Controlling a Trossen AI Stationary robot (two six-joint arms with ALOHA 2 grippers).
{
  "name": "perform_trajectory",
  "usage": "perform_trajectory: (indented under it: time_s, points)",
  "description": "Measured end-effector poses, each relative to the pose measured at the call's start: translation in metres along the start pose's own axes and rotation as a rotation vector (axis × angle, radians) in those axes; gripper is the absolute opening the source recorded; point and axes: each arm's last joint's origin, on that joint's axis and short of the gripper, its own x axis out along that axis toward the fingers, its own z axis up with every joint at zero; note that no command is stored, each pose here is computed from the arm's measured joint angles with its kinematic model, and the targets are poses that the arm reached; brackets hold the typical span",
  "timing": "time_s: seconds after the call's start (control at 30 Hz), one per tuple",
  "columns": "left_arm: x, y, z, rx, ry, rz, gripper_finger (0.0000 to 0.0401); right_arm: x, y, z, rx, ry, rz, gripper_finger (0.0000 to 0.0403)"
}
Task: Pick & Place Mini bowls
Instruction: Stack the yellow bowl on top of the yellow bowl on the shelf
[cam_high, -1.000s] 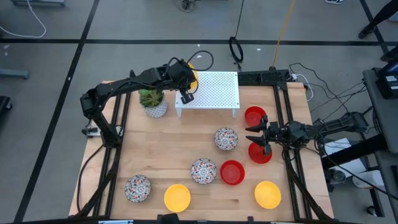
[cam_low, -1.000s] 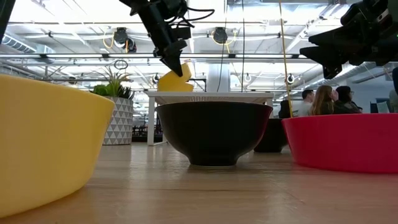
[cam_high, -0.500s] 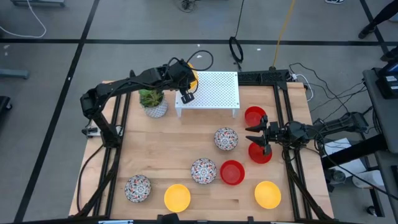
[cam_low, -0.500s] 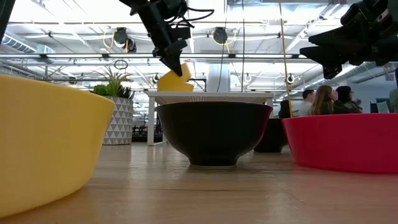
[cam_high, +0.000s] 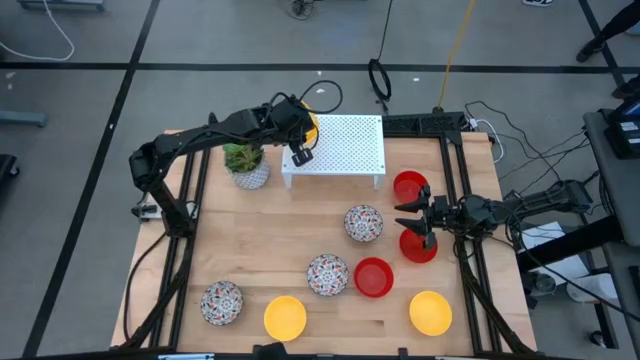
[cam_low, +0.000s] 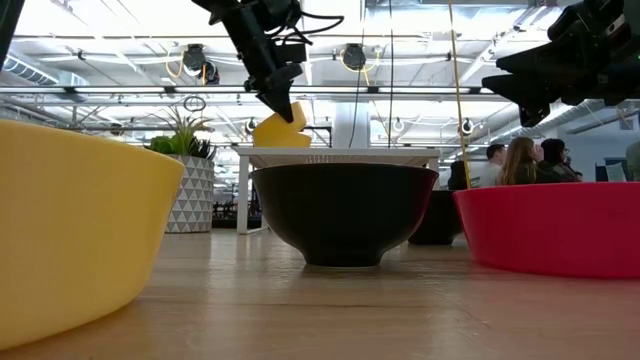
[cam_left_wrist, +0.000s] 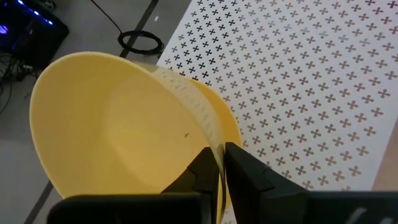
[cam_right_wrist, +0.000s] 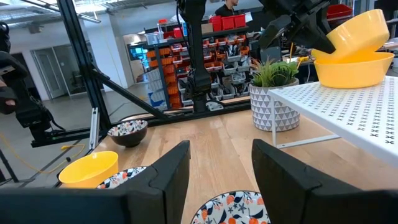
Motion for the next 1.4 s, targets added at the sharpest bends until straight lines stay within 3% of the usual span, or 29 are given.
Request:
perform_trajectory:
  time_s: [0.3,0.63,0.87,1.03,1.13,1.23,1.3,1.4]
  points:
    - [0.0,0.0,0.0,-0.005,-0.001,0.001,0.0036,0.0,0.0,0.0,0.0,0.001,0.0,0.016]
    - [-0.001,0.002,0.004,0.011,-0.03,0.065,0.0126,0.0,0.0,0.0,0.0,0.0,0.0,0.016]
    - [-0.022,0.004,0.015,0.005,-0.171,0.08,0.0151,0.0,0.0,0.0,0.0,0.0,0.0,0.016]
    - [-0.047,-0.009,0.021,0.0,-0.255,0.039,0.0152,0.0,0.0,0.0,0.0,0.0,0.0,0.016]
    - [-0.059,-0.023,0.019,-0.013,-0.263,-0.06,0.0152,0.0,0.0,0.0,0.0,0.0,0.0,0.016]
    - [-0.064,-0.037,0.017,0.046,-0.244,-0.117,0.0152,0.0,0.0,0.0,0.0,0.0,0.0,0.016]
    - [-0.063,-0.041,0.014,0.093,-0.217,-0.093,0.0152,0.0,0.0,0.0,0.0,0.0,0.0,0.016]
    - [-0.054,-0.04,0.015,0.12,-0.183,0.035,0.0152,0.0,0.0,0.0,0.0,0.0,0.0,0.016]
